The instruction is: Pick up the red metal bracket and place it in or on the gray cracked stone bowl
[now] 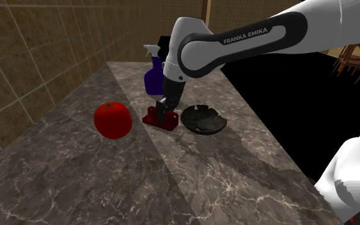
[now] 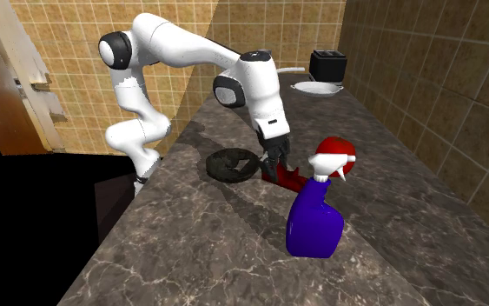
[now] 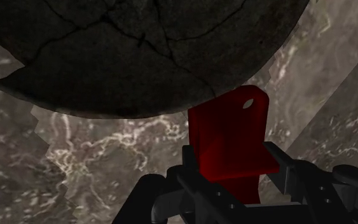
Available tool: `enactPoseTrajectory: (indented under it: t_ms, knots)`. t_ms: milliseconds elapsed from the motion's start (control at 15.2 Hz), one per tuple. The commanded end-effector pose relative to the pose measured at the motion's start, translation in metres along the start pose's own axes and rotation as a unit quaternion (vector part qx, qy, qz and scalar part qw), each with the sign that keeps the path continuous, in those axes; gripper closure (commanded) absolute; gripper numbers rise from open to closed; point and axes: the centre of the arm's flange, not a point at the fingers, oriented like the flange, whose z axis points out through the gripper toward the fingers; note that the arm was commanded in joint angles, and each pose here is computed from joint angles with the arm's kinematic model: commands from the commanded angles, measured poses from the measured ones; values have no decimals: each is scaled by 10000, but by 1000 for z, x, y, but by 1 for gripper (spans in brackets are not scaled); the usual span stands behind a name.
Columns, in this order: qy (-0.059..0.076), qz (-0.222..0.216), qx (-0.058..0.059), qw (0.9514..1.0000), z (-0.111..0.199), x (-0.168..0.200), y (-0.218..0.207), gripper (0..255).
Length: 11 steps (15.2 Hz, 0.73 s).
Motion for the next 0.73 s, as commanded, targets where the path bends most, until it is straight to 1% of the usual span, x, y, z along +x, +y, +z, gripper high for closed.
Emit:
enactPoseTrajectory:
  t_ms: [0,264,660]
  knots:
    - [-40,18,-2,10000,4,-1,3,255]
    - [-39,18,-1,10000,4,-1,2,255]
    - [-39,18,-1,10000,-27,4,-3,255]
